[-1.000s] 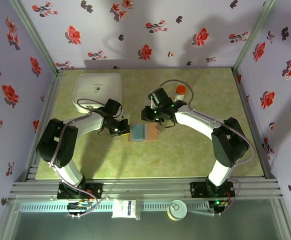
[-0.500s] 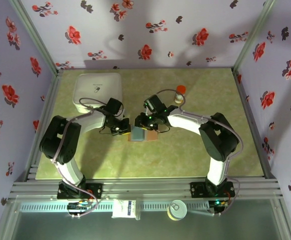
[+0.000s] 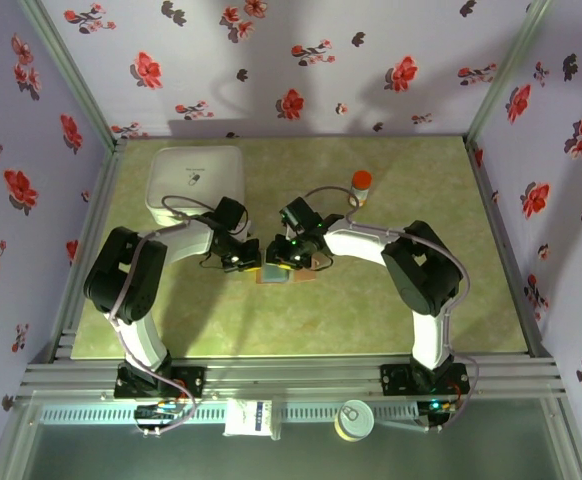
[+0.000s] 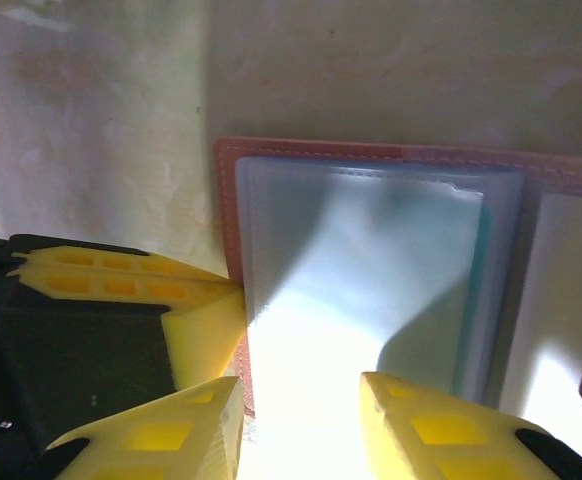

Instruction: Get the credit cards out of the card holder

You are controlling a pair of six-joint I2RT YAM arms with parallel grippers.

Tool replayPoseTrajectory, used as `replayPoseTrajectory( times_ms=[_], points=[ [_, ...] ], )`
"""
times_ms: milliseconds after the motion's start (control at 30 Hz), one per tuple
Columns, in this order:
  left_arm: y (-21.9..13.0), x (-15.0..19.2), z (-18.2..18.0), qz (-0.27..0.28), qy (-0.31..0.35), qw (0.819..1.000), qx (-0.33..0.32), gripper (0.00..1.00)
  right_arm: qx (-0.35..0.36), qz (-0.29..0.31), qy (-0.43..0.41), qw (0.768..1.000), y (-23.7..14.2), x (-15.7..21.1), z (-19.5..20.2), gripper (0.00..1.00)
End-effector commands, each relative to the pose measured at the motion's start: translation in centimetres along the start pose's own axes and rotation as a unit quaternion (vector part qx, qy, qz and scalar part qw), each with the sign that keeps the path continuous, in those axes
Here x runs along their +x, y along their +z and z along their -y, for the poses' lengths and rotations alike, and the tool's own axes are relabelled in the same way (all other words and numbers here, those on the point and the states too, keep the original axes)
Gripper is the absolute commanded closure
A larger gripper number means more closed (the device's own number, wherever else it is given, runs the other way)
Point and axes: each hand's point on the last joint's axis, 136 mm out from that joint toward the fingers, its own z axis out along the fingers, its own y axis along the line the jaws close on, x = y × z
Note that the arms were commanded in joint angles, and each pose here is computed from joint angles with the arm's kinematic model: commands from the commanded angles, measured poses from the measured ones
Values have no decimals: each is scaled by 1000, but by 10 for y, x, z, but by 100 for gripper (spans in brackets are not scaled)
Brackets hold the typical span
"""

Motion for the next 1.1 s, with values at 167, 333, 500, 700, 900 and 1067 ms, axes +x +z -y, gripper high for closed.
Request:
replayPoseTrajectory(
  times_ms=[167, 333, 500, 700, 900, 1067],
  points=[
    [3, 5, -18, -12, 0, 999, -31, 97, 36, 8, -2, 999, -6, 2, 12, 64],
    [2, 5, -18, -11, 2, 999, -33, 98, 34, 14, -1, 999, -10, 2, 16, 64],
    [2, 5, -22, -12, 2, 999, -36, 98, 26, 22, 15, 999, -17, -1, 25, 65],
    [-3, 2, -20, -6, 2, 999, -34, 98, 17, 17, 24, 999, -17, 2, 32, 66],
    [-21, -8, -1, 21, 3, 1000, -8, 97, 9, 17, 29, 999, -15, 1, 35, 68],
    [-29, -10, 6, 28, 6, 1000, 0, 96, 14, 14, 32, 999, -12, 2, 38, 74]
  ],
)
